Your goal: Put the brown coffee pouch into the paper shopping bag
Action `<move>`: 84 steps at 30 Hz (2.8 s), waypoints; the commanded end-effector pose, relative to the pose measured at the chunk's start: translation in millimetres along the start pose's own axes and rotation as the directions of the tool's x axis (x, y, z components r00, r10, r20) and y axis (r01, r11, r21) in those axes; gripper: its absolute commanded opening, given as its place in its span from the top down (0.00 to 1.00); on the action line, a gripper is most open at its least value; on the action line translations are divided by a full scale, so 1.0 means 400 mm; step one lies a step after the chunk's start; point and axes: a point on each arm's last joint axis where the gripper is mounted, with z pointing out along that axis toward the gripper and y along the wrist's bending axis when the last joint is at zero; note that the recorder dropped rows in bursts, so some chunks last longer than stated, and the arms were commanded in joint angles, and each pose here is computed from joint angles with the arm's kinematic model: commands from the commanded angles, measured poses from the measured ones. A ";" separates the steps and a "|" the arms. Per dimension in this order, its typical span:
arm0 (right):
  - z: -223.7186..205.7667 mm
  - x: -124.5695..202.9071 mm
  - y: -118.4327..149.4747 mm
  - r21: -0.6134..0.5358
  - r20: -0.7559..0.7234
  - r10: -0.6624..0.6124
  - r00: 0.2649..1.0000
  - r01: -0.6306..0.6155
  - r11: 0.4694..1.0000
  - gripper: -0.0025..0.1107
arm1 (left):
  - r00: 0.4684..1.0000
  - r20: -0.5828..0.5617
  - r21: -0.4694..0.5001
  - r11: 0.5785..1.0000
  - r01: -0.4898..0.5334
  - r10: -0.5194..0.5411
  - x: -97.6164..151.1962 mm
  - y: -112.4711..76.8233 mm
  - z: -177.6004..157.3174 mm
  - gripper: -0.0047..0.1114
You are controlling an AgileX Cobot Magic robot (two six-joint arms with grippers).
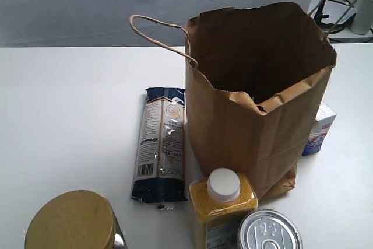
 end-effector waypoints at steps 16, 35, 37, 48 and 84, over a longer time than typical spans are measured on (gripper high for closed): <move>-0.040 0.161 -0.093 0.243 0.280 -0.084 0.956 0.014 0.970 0.98 | 1.000 0.004 -0.004 1.000 0.000 0.000 0.002 0.001 0.000 0.96; -0.039 0.165 -0.093 0.284 0.222 -0.237 0.946 0.170 0.944 0.98 | 1.000 0.004 -0.004 1.000 0.000 0.000 0.002 0.001 0.000 0.96; -0.039 0.163 -0.093 0.284 0.227 -0.239 0.944 0.170 0.944 0.98 | 1.000 0.004 -0.004 1.000 0.000 0.000 0.002 0.001 0.000 0.96; -0.039 0.163 -0.093 0.284 0.227 -0.239 0.944 0.170 0.944 0.98 | 1.000 0.004 -0.004 1.000 0.000 0.000 0.002 0.001 0.000 0.96; -0.039 0.163 -0.093 0.284 0.227 -0.239 0.944 0.170 0.944 0.98 | 1.000 0.004 -0.004 1.000 0.000 0.000 0.002 0.001 0.000 0.96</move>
